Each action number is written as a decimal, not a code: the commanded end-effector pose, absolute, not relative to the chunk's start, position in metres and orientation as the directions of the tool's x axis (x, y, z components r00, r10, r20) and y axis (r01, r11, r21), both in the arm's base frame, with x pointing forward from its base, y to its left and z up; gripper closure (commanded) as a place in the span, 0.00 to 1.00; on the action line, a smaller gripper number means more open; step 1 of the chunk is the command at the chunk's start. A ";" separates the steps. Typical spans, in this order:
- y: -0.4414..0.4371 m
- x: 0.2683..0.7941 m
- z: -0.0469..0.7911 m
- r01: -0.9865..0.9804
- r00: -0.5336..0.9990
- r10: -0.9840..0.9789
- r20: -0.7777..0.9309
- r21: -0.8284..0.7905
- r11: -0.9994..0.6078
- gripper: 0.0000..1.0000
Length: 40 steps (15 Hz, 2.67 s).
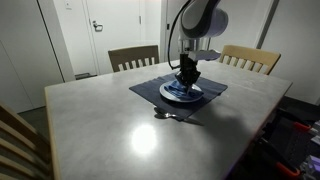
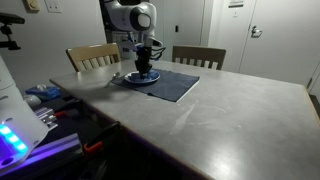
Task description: Use the blue towel to wipe the white plate
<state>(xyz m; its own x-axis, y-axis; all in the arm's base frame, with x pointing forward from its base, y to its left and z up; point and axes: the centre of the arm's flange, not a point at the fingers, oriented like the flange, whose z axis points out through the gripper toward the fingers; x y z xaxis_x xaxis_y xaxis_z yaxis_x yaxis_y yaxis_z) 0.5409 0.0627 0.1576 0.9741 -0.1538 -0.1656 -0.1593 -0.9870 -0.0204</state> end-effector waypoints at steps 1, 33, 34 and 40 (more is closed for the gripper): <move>0.050 0.546 0.119 -0.192 0.977 -0.189 -0.100 -0.017 -0.981 0.98; 0.061 0.537 0.115 0.000 0.954 -0.006 -0.298 0.018 -1.000 0.98; 0.056 0.538 0.112 -0.043 0.951 -0.052 -0.305 0.038 -0.998 0.98; 0.039 0.553 0.105 -0.330 0.903 -0.355 -0.240 0.140 -0.933 0.98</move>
<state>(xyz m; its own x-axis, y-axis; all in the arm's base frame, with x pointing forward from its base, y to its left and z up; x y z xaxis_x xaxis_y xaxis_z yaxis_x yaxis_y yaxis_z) 0.5516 0.0532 0.1537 0.9399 -0.2403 -0.2425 -0.2289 -0.9706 0.0748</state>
